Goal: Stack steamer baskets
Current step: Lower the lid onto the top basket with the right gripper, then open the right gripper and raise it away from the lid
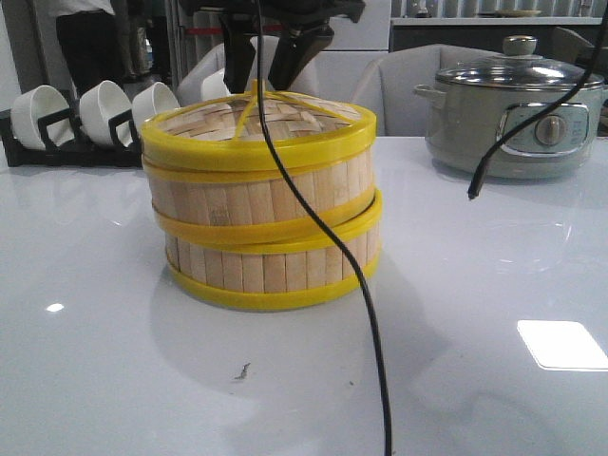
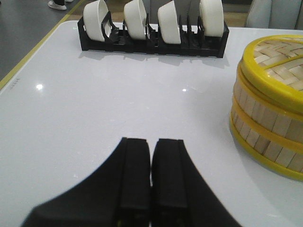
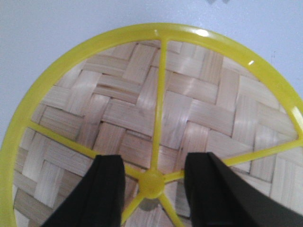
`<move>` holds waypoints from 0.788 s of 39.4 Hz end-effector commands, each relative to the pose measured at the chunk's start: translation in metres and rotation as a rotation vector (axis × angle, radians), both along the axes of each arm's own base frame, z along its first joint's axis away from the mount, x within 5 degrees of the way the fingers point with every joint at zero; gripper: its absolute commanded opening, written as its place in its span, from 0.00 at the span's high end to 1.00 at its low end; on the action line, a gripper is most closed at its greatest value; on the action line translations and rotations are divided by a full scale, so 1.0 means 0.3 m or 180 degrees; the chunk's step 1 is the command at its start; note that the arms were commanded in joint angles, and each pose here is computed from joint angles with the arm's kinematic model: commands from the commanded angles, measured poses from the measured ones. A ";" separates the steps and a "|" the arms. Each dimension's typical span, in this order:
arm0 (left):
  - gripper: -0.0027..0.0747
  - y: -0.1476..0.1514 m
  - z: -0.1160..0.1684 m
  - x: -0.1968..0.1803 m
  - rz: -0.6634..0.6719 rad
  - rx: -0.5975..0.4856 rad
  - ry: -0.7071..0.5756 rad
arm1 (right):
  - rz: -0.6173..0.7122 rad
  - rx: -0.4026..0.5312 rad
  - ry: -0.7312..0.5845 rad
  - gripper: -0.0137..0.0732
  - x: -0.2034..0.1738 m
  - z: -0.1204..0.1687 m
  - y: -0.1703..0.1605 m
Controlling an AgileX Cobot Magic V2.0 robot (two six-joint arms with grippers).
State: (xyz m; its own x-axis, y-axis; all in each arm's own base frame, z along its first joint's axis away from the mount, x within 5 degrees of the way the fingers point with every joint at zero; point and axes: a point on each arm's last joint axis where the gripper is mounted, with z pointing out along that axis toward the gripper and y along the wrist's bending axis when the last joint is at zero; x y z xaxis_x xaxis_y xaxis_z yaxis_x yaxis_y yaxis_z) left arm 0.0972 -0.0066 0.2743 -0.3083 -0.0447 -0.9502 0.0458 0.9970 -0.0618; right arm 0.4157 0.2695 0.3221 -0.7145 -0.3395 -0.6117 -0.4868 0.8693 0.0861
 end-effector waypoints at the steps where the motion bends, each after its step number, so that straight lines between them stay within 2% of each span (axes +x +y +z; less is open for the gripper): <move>1: 0.86 -0.001 0.057 0.008 -0.0004 -0.0048 -0.0351 | 0.0011 0.0310 -0.0527 0.36 -0.050 0.201 -0.032; 15: 0.86 -0.001 0.057 0.008 -0.0004 -0.0048 -0.0351 | -0.0079 0.0461 -0.0857 0.36 -0.073 0.315 -0.094; 23: 0.86 -0.001 0.057 0.008 -0.0004 -0.0048 -0.0351 | -0.0287 0.0627 -0.1215 0.36 -0.074 0.426 -0.206; 31: 0.86 -0.001 0.057 0.008 -0.0004 -0.0048 -0.0351 | -0.0574 0.0655 -0.1437 0.36 -0.095 0.527 -0.361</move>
State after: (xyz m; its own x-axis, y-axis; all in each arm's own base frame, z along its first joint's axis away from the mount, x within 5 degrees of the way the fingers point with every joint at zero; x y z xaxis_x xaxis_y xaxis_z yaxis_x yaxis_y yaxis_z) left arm 0.0972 -0.0066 0.2743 -0.3083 -0.0447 -0.9502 0.0458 0.9970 -0.0618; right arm 0.4085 0.1888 0.4261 -0.5534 -0.1455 -0.8201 -0.3812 0.9197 0.0941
